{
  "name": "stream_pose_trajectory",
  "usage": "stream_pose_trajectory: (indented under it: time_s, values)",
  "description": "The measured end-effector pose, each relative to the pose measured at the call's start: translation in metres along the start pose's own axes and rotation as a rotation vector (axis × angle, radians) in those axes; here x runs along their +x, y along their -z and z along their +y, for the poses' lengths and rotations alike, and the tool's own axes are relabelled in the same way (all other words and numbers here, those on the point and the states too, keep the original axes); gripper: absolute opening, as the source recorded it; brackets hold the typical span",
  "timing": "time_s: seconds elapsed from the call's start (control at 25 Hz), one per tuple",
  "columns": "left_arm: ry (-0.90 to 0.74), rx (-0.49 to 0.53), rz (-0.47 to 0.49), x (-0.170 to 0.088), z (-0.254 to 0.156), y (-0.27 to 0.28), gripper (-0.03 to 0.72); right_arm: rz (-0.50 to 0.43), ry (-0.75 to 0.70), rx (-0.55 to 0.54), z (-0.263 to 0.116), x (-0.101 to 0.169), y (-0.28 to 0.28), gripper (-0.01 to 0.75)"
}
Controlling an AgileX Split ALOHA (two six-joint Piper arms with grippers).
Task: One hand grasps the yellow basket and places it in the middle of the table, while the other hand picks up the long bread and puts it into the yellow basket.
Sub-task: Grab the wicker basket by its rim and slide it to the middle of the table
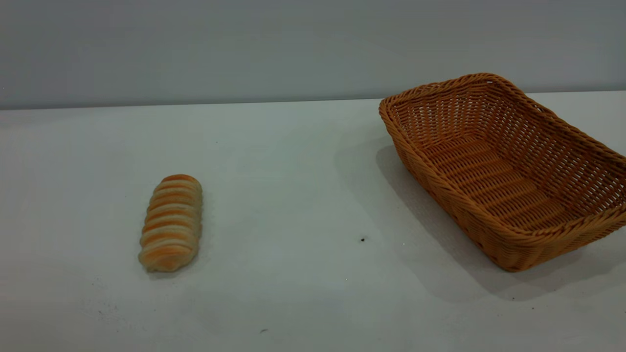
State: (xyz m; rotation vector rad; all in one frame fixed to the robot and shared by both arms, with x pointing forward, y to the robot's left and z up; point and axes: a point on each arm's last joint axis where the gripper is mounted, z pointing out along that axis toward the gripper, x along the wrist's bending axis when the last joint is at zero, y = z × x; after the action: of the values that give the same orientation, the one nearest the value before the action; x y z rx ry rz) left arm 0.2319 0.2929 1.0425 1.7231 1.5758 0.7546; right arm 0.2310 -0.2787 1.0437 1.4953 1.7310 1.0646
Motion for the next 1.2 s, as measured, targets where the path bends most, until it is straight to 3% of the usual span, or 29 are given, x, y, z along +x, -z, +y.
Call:
stream_pose_trajectory:
  time_s: [0.12,0.28,0.44,0.52,0.84,1.2]
  values:
    - [0.029,-0.019,-0.014,0.001,0.021,-0.012,0.330,0.018,-0.052,0.036,0.011,-0.001,-0.011,0.314]
    - [0.096,-0.038,-0.089,-0.003,0.049,-0.035,0.330,0.079,-0.167,0.031,0.038,-0.003,-0.036,0.435]
    - [0.096,-0.082,-0.098,0.000,0.076,-0.063,0.330,0.093,-0.312,0.060,0.062,-0.012,-0.077,0.532]
    - [0.079,-0.090,-0.095,0.002,0.088,-0.081,0.330,0.074,-0.382,0.115,0.068,-0.020,-0.104,0.543]
    - [-0.141,0.138,-0.112,0.010,0.138,-0.164,0.361,-0.019,-0.540,0.355,0.067,-0.047,-0.208,0.550]
    - [-0.230,0.098,-0.103,0.018,0.203,-0.216,0.411,-0.086,-0.627,0.437,0.066,-0.070,-0.251,0.550]
